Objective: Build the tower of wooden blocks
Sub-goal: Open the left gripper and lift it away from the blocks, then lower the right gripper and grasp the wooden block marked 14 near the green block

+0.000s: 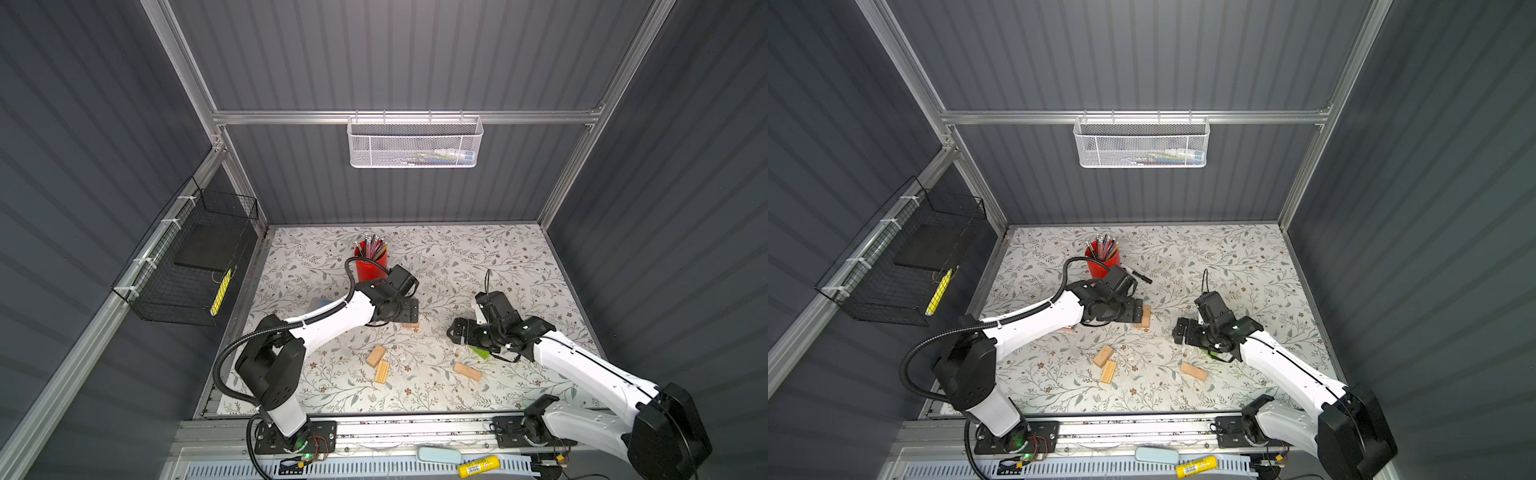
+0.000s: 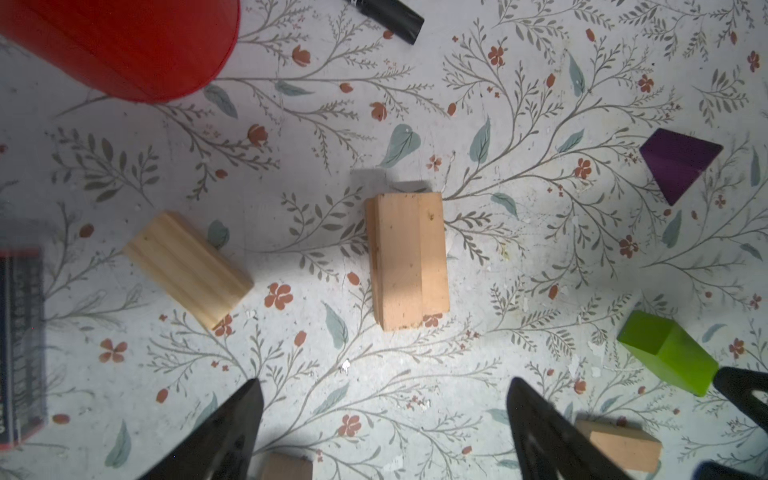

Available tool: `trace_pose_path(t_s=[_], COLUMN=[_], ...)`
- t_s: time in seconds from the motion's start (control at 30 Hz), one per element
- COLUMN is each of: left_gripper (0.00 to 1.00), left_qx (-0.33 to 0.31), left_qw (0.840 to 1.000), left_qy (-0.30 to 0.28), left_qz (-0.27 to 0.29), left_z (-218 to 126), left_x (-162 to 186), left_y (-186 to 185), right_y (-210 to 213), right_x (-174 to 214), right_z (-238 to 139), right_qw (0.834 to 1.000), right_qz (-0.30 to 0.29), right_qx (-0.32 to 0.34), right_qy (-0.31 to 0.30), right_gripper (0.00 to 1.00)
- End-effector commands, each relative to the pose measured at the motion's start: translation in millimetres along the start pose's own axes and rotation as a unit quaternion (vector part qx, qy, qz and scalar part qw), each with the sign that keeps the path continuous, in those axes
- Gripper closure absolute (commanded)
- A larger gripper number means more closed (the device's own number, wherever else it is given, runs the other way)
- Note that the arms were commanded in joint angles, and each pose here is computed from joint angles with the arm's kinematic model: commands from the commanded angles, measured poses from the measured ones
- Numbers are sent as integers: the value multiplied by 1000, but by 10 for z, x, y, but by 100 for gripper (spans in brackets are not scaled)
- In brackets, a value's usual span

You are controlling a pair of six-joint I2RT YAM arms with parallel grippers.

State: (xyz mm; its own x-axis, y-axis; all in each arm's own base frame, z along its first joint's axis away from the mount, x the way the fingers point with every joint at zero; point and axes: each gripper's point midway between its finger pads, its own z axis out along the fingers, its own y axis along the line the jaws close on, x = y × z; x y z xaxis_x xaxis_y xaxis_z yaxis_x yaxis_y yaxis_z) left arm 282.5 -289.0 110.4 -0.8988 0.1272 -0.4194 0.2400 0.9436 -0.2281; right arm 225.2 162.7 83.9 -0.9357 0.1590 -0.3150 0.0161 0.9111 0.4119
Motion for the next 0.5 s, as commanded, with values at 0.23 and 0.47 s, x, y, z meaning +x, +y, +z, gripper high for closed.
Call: trace_pose_path(t_s=[0.23, 0.47], left_gripper=[1, 0], left_qx=[70, 67], left_qw=[996, 994], left_qy=[-58, -77], left_qz=[-3, -36], left_z=[-354, -448], left_x=[249, 313], left_y=[-129, 12], right_y=[-73, -126], right_x=[453, 637], right_z=[160, 245], right_qw=[994, 989], right_qz=[-46, -66], right_qx=[51, 70], right_qy=[85, 112], right_gripper=[1, 1])
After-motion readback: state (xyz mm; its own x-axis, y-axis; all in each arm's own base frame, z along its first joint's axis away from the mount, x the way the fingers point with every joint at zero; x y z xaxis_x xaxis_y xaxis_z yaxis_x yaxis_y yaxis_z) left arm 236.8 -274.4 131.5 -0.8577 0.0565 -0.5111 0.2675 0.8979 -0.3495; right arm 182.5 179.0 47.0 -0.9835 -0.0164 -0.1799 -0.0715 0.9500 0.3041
